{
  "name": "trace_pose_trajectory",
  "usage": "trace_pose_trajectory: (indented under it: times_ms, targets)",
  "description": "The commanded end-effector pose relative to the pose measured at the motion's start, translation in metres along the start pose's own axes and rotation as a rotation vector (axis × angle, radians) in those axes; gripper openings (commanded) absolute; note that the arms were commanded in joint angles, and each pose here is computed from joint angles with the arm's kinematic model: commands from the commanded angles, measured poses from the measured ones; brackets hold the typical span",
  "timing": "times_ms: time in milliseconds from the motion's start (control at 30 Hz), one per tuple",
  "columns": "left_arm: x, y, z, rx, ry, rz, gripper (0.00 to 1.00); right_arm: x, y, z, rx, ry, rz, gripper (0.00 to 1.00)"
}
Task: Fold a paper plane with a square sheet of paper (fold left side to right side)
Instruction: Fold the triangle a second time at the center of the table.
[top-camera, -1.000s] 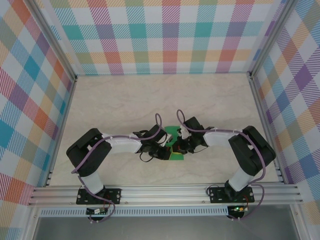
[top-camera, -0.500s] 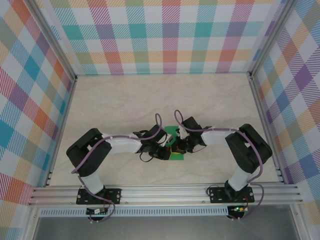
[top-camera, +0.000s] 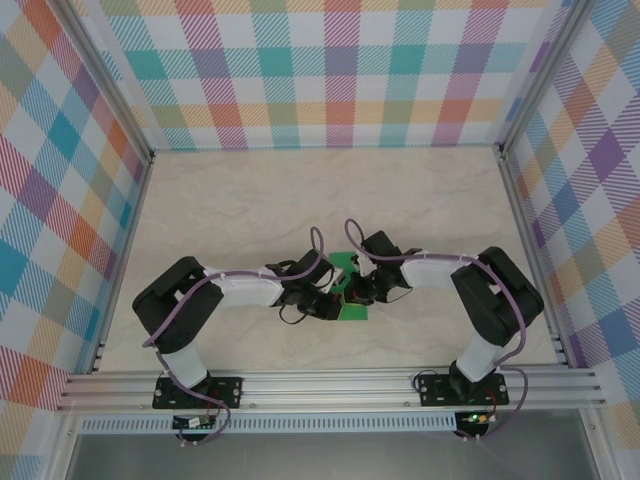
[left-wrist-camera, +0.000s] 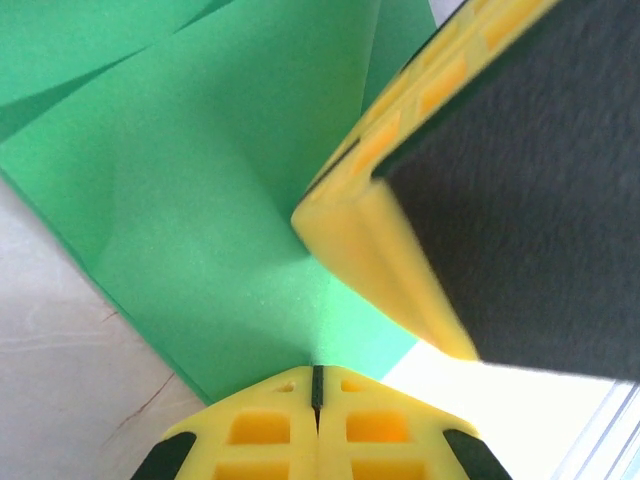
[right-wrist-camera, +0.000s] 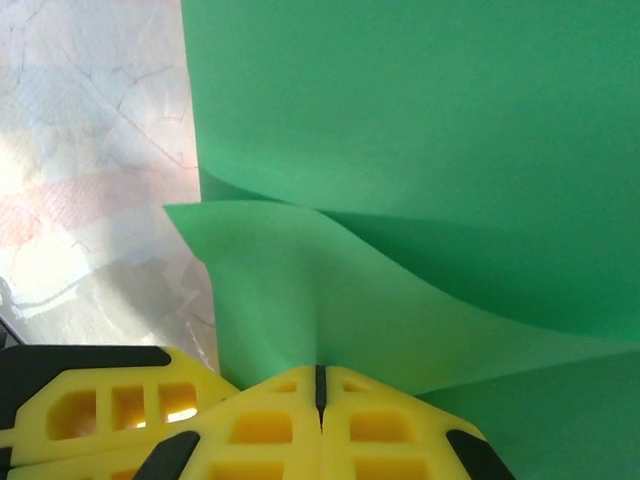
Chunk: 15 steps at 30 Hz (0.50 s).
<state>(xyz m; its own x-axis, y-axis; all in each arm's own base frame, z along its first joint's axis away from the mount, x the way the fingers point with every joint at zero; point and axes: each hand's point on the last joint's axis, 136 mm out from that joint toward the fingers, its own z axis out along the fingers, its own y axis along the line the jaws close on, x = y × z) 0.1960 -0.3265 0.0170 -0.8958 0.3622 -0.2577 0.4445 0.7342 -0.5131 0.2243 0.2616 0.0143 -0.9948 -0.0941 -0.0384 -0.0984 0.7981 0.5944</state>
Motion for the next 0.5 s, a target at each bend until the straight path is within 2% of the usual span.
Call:
trace_pose_trajectory:
  times_ms: [0,467]
  targets:
    - [0.035,0.028,0.010,-0.102,0.095,-0.031,0.00,-0.014,-0.013,-0.006,0.059,-0.033,-0.005,0.00]
    - [0.035,0.029,0.008,-0.107,0.088,-0.029,0.00,-0.032,-0.037,-0.019,0.079,-0.063,0.029,0.00]
